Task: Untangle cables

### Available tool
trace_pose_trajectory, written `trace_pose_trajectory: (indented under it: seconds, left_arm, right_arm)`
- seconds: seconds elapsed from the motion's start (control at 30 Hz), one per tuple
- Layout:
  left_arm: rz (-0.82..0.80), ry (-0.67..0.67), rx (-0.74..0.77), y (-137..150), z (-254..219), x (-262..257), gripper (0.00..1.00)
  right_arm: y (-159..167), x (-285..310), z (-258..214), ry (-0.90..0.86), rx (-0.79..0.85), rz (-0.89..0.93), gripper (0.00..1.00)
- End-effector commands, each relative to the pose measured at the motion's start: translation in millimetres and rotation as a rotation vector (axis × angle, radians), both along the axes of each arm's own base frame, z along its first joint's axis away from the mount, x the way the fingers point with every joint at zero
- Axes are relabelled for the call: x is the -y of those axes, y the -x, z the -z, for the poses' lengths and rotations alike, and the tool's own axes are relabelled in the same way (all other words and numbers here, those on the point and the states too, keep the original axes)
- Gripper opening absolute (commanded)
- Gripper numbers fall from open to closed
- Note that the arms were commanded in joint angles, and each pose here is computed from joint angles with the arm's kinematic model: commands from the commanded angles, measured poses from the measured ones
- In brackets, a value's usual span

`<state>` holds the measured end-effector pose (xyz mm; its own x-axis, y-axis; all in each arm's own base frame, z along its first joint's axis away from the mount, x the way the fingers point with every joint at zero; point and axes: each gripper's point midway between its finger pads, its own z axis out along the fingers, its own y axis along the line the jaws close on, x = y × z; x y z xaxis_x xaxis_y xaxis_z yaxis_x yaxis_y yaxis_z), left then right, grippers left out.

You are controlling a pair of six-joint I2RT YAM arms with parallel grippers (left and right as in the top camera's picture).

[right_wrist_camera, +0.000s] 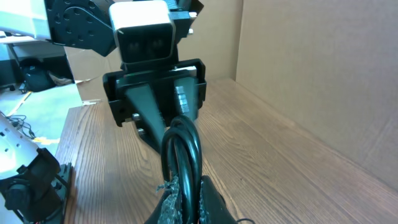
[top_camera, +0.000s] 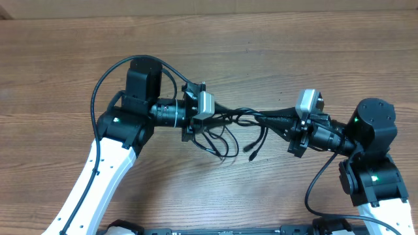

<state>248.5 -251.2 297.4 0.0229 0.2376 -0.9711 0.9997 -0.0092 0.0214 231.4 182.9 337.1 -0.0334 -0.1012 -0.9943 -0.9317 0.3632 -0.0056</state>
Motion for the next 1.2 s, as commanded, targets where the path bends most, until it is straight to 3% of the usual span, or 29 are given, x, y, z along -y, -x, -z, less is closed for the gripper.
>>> trace_pose_trajectory:
  seconds: [0.0, 0.3, 0.43, 0.53, 0.63, 0.83, 0.97, 1.17]
  left_arm:
    - [0.018, 0.016, 0.078, 3, -12, 0, 0.04]
    - [0.015, 0.015, 0.079, 2, -12, 0, 0.04]
    - [0.015, 0.015, 0.08, 2, -12, 0, 0.04]
    - [0.007, 0.009, 0.081, 1, -11, 0, 0.04]
    - [-0.026, -0.015, 0.087, -5, -7, -1, 0.04]
    - [-0.199, -0.12, 0.051, -32, 10, -10, 0.04]
    - [-0.317, -0.176, 0.02, -49, 18, -18, 0.04]
    - [-0.449, -0.226, -0.024, -66, 27, -30, 0.04]
  right_arm:
    - [6, -3, -5, -0.009, 0.01, -0.028, 0.04]
    - [3, -2, 1, -0.003, -0.026, -0.023, 0.04]
    - [-3, -3, 10, 0.004, -0.066, -0.016, 0.23]
    - [-7, -3, 16, 0.008, -0.091, -0.016, 0.52]
    - [-11, -4, 20, 0.01, -0.11, -0.016, 0.63]
    - [-14, -4, 24, 0.013, -0.122, -0.012, 0.79]
    - [-17, -3, 25, 0.019, -0.125, 0.01, 1.0]
    - [-19, -2, 26, 0.013, -0.154, 0.024, 1.0]
